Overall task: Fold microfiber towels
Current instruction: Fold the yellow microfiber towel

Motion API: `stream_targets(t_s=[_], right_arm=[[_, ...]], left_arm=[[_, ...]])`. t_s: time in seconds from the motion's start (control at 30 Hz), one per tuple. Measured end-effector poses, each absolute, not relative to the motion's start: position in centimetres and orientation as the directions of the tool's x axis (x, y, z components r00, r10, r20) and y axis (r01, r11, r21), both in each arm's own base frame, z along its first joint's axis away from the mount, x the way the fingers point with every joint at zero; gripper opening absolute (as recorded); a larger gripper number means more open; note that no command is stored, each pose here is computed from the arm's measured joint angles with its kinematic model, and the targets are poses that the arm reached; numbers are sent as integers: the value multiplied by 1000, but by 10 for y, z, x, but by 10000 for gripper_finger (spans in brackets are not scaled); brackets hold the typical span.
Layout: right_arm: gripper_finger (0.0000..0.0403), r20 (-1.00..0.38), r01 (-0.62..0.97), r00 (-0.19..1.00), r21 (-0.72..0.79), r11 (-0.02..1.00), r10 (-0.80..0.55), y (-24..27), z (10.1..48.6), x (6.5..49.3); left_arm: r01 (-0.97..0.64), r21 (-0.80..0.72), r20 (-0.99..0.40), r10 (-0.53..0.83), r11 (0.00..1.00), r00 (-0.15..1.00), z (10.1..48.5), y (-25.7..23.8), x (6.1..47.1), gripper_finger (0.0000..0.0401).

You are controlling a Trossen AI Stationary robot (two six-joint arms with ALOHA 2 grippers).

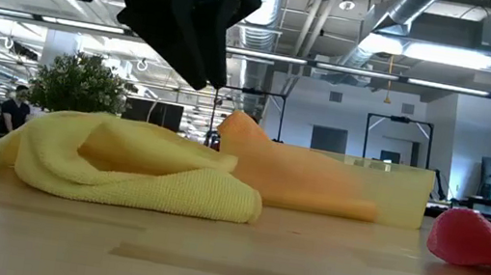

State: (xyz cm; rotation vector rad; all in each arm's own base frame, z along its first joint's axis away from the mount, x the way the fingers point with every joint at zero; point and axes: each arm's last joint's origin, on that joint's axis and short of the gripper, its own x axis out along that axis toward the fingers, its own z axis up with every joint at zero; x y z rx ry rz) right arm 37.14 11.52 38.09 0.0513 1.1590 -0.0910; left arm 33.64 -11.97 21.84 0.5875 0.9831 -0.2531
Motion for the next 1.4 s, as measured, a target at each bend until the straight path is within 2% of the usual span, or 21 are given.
stream_targets(t_s=[0.1,0.27,0.47,0.53,0.63,0.73,0.9,1.07,1.17,1.4], right_arm=[[255,-917,98,397,-7,995,-45,115,381,371],[255,-917,98,397,-7,995,-45,115,381,371],[255,-915,97,401,-5,995,-44,115,381,372],[255,-914,90,403,-7,996,-43,115,381,372],[255,-914,82,404,-11,997,-43,115,381,372],[255,-914,81,404,-11,997,-43,115,381,372],[255,-913,80,405,-11,997,-43,116,381,373],[255,-913,78,406,-12,997,-42,116,381,373],[255,-913,78,406,-12,997,-42,116,381,373],[255,-913,78,406,-11,997,-42,116,381,373]], left_arm=[[422,321,-853,65,848,519,219,-120,334,126],[345,221,-932,93,912,351,232,-119,318,132],[104,120,-986,107,987,128,238,-122,276,133],[78,98,-990,90,992,105,239,-131,262,133],[21,86,-990,83,996,115,239,-146,244,133],[-109,96,-985,110,989,135,230,-156,234,133],[-268,30,-960,102,963,260,206,-171,229,132],[-383,52,-916,197,922,351,189,-169,225,132],[-427,66,-887,249,902,389,182,-166,224,132],[-427,-16,-856,208,904,473,166,-166,226,132]])
